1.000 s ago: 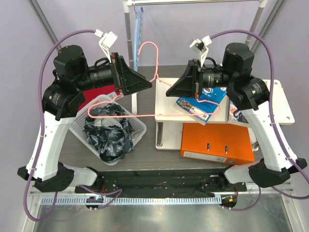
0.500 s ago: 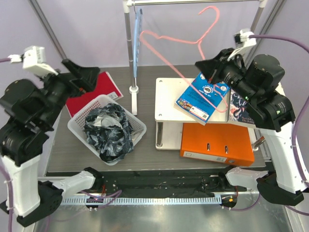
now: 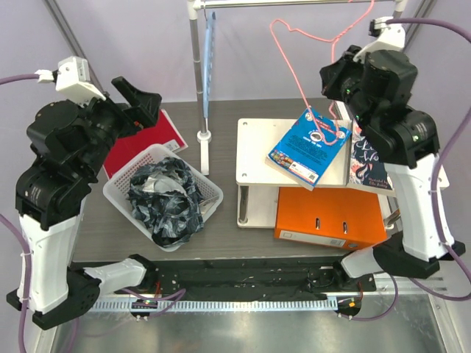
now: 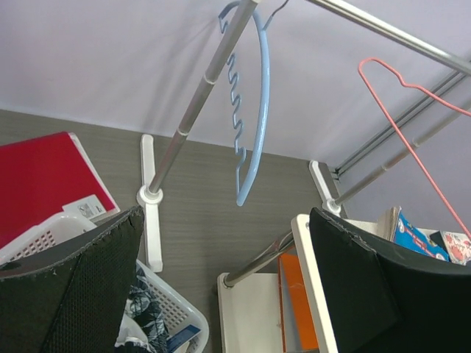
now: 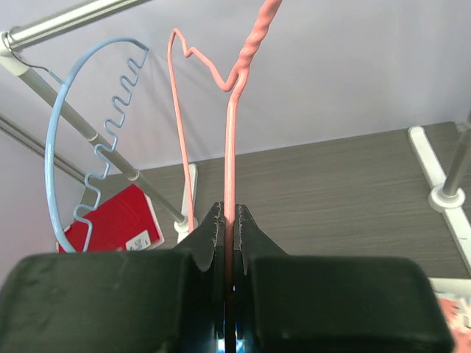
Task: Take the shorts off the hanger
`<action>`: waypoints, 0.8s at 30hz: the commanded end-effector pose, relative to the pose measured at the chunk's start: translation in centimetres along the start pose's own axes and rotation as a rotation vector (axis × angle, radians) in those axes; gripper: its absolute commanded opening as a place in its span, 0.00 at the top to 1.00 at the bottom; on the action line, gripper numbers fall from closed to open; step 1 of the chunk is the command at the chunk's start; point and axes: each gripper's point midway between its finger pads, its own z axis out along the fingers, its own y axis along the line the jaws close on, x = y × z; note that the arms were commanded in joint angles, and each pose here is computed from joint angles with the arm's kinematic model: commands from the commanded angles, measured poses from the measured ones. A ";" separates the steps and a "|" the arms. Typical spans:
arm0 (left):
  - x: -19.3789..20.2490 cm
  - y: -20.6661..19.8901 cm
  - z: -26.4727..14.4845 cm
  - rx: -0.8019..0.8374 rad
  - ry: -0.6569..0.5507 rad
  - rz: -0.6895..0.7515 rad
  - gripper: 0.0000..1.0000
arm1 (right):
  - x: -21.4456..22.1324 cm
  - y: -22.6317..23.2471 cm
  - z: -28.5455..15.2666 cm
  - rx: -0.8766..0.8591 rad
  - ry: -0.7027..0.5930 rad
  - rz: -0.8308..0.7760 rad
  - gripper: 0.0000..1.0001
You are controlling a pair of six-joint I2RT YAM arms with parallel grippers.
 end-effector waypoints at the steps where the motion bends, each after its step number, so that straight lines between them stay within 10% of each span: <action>1: -0.3 -0.7 -0.2 0.031 0.005 -0.018 0.08 | 0.0 2.8 2.1 -0.085 -0.003 0.094 0.99; 24: 4.9 2.1 -3.1 -0.040 0.168 -0.049 0.09 | 0.1 5.8 11.8 -0.073 -0.117 0.128 0.99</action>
